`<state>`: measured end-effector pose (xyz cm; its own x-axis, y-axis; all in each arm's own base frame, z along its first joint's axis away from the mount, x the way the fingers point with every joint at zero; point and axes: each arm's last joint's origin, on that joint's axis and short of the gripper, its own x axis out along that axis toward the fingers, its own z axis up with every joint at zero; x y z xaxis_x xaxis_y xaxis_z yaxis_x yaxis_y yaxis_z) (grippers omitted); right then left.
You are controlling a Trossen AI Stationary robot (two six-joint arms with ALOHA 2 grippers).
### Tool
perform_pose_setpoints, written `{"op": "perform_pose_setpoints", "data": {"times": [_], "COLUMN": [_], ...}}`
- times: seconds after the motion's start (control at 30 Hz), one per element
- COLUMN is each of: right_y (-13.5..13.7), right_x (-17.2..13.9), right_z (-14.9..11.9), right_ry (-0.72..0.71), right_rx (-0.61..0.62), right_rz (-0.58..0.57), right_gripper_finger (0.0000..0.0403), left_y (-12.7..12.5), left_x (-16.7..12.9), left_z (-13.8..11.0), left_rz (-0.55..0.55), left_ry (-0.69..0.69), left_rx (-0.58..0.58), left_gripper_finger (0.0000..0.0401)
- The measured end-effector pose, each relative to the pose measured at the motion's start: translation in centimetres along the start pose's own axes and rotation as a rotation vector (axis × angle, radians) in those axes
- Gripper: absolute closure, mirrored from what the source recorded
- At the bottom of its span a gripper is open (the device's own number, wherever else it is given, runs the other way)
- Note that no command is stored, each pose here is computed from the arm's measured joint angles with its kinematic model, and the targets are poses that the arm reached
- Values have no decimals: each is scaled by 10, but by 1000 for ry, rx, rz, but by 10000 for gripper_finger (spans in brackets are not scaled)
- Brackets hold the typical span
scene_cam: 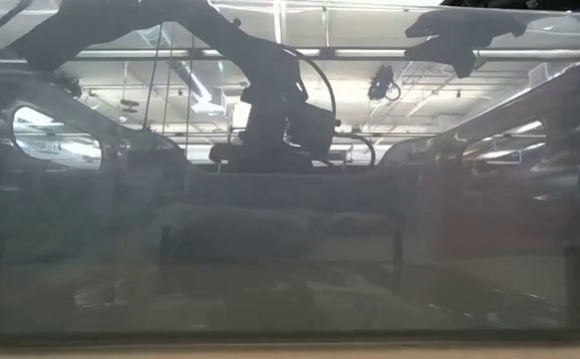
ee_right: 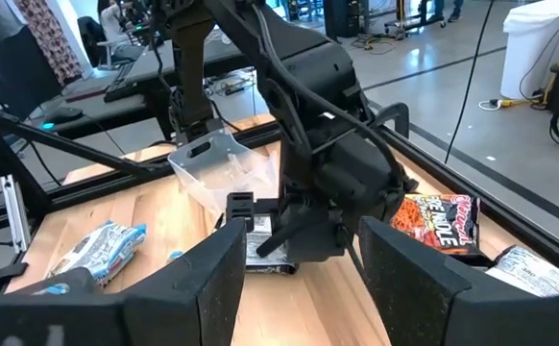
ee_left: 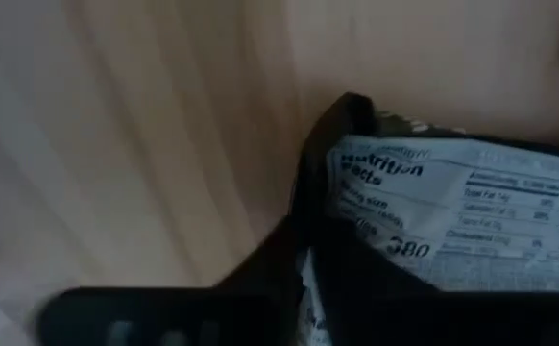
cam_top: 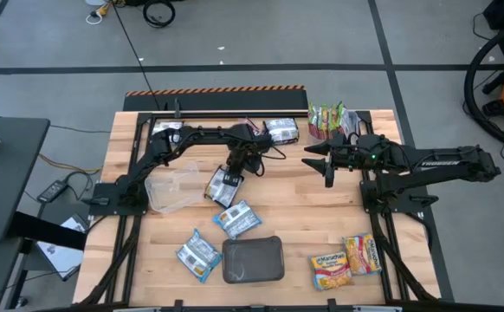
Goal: Sort Maruchan noodles
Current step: Put the black noodle pack into the bottom transparent bin
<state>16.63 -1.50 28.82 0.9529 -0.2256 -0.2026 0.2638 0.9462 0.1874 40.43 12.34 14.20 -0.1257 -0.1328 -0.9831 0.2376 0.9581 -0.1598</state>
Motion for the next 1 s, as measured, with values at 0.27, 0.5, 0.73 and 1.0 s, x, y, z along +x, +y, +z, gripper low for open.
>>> {"op": "perform_pose_setpoints", "data": {"times": [0.27,0.5,0.73,1.0], "right_y": [-1,-3,-3,-4], "right_x": [-1,-1,-1,-1], "right_z": [1,1,0,-4], "right_ry": [-12,-8,5,37], "right_rx": [-31,-34,13,37], "right_rz": [-20,-35,-38,-45], "right_gripper_finger": [195,194,195,195], "left_y": [-8,-18,-17,-6], "left_x": [-34,-67,-48,-24], "left_z": [-10,-20,-22,-31], "left_rz": [-63,-105,-112,-87], "left_ry": [49,-8,20,49], "left_rx": [-68,-137,-122,-149], "left_gripper_finger": [397,392,307,191]}}
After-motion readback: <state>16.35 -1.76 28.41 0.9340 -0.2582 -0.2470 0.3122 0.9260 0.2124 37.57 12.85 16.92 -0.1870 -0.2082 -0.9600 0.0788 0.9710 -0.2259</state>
